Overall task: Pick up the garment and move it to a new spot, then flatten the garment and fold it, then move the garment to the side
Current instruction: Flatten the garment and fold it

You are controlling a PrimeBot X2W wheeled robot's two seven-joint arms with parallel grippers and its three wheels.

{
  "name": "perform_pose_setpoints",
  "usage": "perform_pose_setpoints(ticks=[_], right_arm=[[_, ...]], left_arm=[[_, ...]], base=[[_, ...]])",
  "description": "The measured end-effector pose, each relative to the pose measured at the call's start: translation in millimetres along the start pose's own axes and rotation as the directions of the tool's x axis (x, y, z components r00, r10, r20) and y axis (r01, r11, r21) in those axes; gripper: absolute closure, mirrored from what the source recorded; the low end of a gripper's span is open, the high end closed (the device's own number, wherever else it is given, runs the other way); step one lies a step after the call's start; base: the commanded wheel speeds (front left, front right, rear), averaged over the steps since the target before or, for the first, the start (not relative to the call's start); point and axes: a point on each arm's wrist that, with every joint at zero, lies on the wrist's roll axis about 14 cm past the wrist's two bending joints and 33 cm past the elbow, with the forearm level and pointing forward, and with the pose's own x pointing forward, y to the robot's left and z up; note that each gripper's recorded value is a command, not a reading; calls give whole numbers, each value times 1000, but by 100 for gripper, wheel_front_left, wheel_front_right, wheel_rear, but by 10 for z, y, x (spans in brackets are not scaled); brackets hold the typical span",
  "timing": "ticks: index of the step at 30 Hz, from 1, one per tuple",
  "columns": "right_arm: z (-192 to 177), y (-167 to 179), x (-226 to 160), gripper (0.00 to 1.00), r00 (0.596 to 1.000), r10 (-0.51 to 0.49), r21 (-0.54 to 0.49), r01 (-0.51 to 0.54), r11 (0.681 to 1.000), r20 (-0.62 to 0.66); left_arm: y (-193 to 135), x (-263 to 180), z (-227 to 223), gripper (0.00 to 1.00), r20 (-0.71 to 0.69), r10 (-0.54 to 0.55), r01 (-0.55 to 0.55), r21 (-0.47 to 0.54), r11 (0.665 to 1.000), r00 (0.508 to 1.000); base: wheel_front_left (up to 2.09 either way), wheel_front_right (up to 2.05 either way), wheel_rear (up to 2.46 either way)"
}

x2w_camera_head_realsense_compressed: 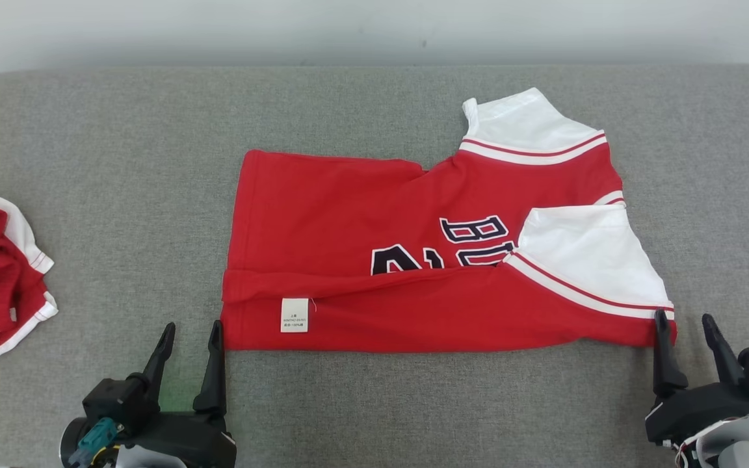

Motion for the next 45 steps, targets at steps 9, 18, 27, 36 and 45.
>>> perform_pose_setpoints(ticks=[9, 18, 27, 36, 45], right_arm=[[-115, 45, 48, 0, 999, 0, 23, 1, 1000, -36], [-308, 137, 103, 96, 995, 23, 34, -20, 999, -99], [-267, 94, 118, 100, 996, 24, 25, -22, 999, -90], [-294, 65, 116, 100, 995, 27, 12, -26, 1000, -97], [-306, 54, 141, 100, 995, 26, 14, -25, 1000, -96]], left_arm=[[-12, -59, -2, 0, -3, -8, 8, 9, 1000, 1000], [-30, -93, -2, 0, -4, -20, 20, 13, 1000, 1000], [-191, -75, -106, 0, -30, -83, 81, -69, 994, 996], [-284, 47, -223, 0, -60, -114, 108, -94, 990, 992], [-325, 143, -341, 53, -89, -131, 121, -102, 987, 987]], base=[[0, 0, 0], [0, 0, 0], [0, 0, 0], [0, 0, 0], [0, 0, 0]])
